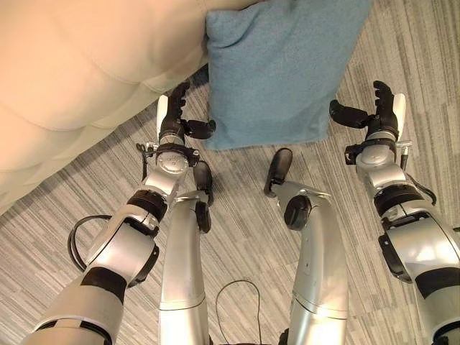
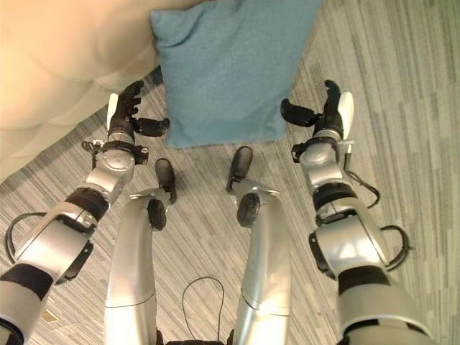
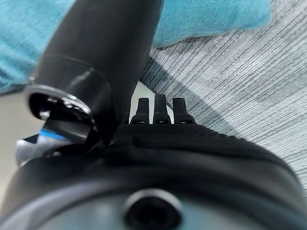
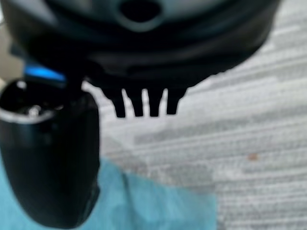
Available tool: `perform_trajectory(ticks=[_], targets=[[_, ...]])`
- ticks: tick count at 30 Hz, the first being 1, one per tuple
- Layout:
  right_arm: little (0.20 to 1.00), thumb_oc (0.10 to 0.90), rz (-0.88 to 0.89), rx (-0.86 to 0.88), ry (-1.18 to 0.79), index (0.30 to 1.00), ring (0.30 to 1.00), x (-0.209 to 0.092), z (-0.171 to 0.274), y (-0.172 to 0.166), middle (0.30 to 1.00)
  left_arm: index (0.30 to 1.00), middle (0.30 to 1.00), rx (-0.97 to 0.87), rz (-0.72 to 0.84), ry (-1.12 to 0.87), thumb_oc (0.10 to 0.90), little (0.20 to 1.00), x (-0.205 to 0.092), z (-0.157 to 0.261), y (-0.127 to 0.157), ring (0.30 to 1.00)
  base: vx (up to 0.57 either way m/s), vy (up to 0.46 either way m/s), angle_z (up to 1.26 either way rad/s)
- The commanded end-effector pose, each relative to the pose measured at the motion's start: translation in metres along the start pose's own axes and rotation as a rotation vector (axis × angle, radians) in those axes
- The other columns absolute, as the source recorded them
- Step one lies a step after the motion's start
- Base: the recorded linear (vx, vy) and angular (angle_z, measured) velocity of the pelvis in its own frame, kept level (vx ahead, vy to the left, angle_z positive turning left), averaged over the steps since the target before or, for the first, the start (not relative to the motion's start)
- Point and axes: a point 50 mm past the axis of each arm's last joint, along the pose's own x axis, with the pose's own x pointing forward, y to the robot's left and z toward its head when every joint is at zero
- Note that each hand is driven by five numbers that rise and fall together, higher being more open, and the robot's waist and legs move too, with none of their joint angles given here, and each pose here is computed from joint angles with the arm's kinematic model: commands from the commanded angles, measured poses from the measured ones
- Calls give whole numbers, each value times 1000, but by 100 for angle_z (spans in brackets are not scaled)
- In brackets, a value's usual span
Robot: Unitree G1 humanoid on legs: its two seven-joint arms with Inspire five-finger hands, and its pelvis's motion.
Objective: Pick up all the scattered cushions and arrange them neatly on the sofa.
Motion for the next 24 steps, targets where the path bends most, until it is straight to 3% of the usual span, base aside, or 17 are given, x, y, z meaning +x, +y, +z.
perform_trajectory(ticks=[1,10,11,12,13,14,24], targets=[[900,800,13,68,-95,900,900,-3,25,14,900,900,900,-46,42,-70,800,900,0,15,-2,900,0,0,0],[900,800,162,177,-258,900,900,-17,91,53,900,900,900,-107,-51,-251,800,900,-5,75,-38,900,0,0,0],[869,780,205,212,-318,869,869,-25,110,63,869,900,900,-121,-60,-274,800,900,-7,83,-43,900,0,0,0],[516,544,222,231,-340,516,516,-28,118,67,516,745,745,-126,-64,-283,696,745,-7,86,-45,745,0,0,0],[439,493,222,231,-340,439,439,-28,118,67,439,608,608,-126,-64,-283,605,608,-7,86,-45,608,0,0,0],[300,400,262,271,-396,300,300,-37,135,74,300,300,300,-150,-73,-305,400,300,-8,96,-48,300,0,0,0],[300,400,307,390,-515,300,300,-55,161,80,300,300,300,-289,-30,-357,400,300,-9,111,-33,300,7,3,-2]])
